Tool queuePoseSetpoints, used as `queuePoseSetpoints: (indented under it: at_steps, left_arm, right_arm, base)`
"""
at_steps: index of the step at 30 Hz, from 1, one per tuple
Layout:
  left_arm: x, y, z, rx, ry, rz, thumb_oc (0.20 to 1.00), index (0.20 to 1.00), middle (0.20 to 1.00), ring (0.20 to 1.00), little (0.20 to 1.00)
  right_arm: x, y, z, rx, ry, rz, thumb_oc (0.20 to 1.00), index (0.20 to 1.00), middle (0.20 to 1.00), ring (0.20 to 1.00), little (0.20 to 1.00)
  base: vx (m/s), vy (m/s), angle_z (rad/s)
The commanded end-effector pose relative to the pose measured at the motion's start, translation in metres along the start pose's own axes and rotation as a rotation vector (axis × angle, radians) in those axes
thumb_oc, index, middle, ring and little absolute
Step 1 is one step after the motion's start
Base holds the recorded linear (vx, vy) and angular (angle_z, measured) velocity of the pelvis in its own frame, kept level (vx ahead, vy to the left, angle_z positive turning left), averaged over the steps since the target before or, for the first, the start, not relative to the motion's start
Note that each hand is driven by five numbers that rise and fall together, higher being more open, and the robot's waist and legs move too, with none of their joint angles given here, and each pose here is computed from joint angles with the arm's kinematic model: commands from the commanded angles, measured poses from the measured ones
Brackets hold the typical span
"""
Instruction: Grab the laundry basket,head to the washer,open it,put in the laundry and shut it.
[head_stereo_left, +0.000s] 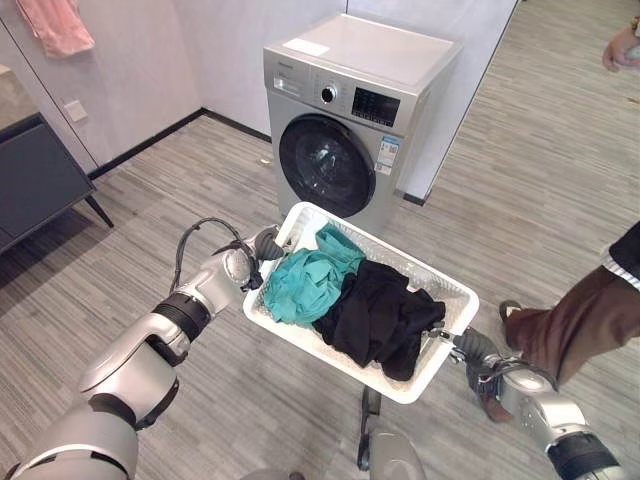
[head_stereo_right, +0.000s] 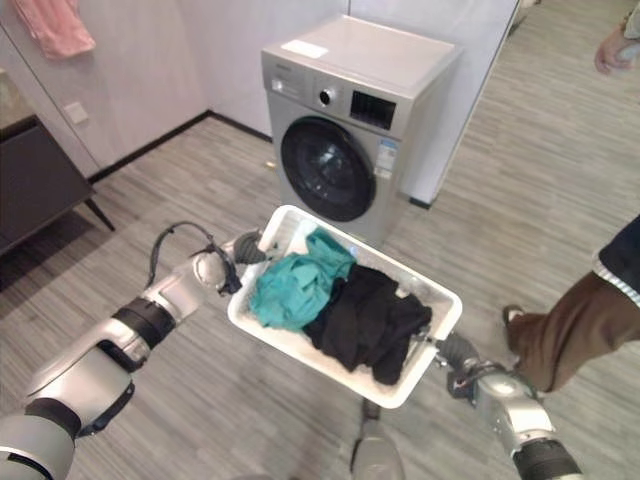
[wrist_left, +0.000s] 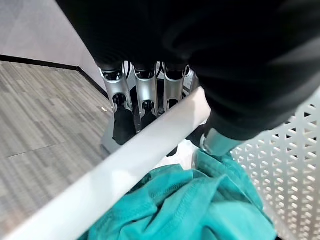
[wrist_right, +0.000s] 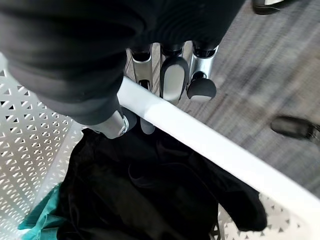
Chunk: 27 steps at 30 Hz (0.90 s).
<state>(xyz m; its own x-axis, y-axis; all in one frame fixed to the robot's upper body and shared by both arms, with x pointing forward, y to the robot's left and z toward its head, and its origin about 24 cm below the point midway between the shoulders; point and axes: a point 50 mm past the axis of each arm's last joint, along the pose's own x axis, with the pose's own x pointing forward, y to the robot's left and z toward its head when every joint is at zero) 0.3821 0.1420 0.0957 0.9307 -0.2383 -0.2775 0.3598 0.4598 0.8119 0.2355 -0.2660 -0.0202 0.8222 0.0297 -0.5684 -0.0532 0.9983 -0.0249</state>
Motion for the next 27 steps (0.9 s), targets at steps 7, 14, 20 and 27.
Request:
queuePoseSetpoints:
  at_steps: [7,14,20,27]
  left_arm:
    - [0.0,0.019,0.043,-0.022,-0.204,0.063,0.2,0.2,0.2,0.2,0.2]
    - [-0.003,0.028,0.046,-0.039,-0.209,0.072,0.2,0.2,0.2,0.2,0.2]
    - [0.002,0.019,0.054,-0.017,-0.23,0.055,0.2,0.2,0.2,0.2,0.2]
    - [0.004,0.008,0.065,-0.063,-0.271,0.029,0.2,0.2,0.2,0.2,0.2]
  right_arm:
    - [0.0,-0.008,0.074,-0.01,-0.32,-0.001,0.2,0.2,0.2,0.2,0.2]
    - [-0.003,-0.021,0.07,0.021,-0.306,-0.073,0.2,0.2,0.2,0.2,0.2]
    - [-0.008,-0.027,0.062,0.01,-0.308,-0.106,0.2,0.2,0.2,0.2,0.2]
    - [-0.004,-0.022,0.059,0.032,-0.311,-0.104,0.2,0.2,0.2,0.2,0.2]
  base:
    - [0.19,-0.301,0.04]
    - [0.13,-0.243,-0.12]
    - [0.12,0.12,0.09]
    - [0.11,0.058,-0.13]
